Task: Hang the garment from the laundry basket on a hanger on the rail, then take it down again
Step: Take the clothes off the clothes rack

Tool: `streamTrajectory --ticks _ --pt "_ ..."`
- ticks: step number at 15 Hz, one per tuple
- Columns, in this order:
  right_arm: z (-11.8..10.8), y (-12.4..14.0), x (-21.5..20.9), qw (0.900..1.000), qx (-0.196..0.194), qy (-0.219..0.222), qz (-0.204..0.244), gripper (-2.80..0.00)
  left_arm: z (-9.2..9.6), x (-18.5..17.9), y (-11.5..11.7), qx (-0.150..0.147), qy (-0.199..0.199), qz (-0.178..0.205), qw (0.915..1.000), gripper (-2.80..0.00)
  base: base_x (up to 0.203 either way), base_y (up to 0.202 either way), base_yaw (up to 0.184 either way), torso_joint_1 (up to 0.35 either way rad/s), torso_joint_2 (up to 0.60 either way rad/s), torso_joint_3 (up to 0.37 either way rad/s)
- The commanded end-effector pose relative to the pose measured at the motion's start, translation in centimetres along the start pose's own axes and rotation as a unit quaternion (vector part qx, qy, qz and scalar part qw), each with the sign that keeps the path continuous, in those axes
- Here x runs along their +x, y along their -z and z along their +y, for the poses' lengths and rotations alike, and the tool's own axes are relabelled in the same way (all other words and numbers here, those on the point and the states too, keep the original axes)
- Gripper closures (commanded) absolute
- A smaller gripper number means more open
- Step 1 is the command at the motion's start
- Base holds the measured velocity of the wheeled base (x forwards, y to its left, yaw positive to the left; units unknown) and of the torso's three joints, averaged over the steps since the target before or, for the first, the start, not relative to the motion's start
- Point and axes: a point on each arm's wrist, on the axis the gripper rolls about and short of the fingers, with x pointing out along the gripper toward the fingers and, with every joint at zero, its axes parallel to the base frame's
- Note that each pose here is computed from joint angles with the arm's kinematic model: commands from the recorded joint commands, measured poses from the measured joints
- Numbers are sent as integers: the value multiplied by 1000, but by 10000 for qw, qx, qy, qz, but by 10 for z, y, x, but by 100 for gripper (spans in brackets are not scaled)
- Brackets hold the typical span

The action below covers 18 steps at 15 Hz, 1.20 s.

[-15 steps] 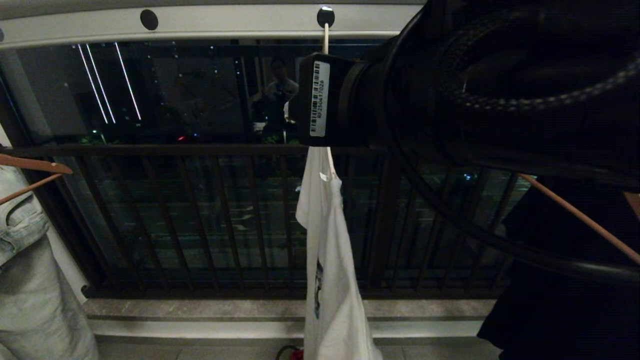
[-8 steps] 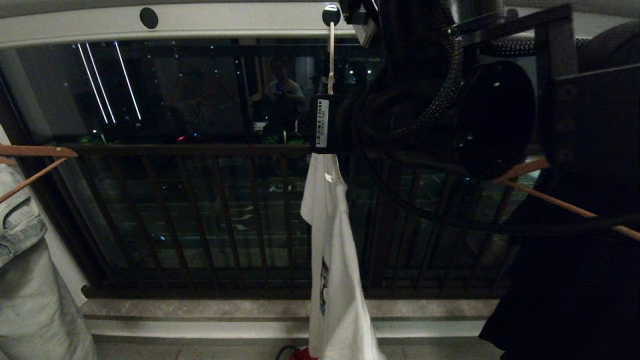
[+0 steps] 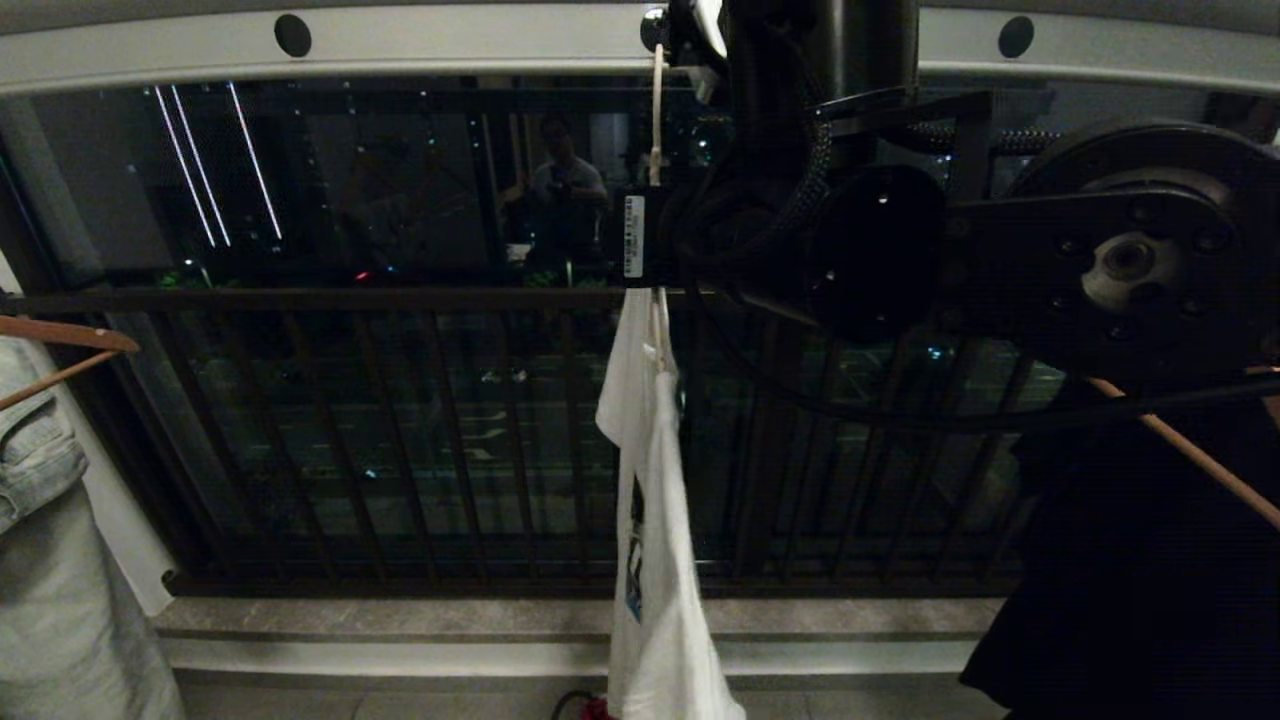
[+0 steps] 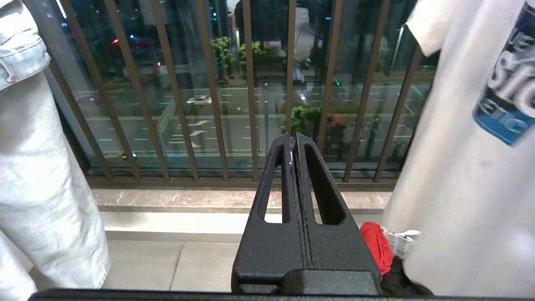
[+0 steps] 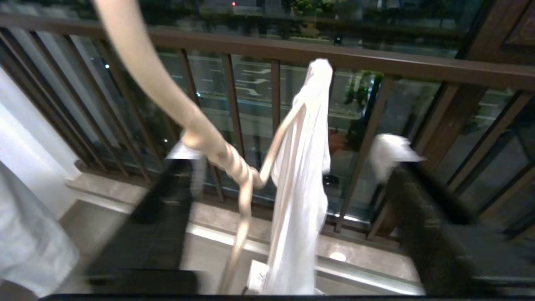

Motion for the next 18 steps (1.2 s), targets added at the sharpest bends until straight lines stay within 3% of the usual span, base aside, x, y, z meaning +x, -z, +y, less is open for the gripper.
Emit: streamTrajectory --ticks 1,6,18 --pt "-1 0 2 10000 -31 40 -21 0 0 1 2 -1 -3 47 10000 0 0 0 0 0 0 0" --pt "0 -6 2 9995 -137 3 -282 0 0 1 2 -1 -3 44 10000 0 0 0 0 0 0 0" --pt "-1 -8 -1 9993 -187 78 -310 0 0 1 2 -1 -3 45 10000 0 0 0 0 0 0 0"
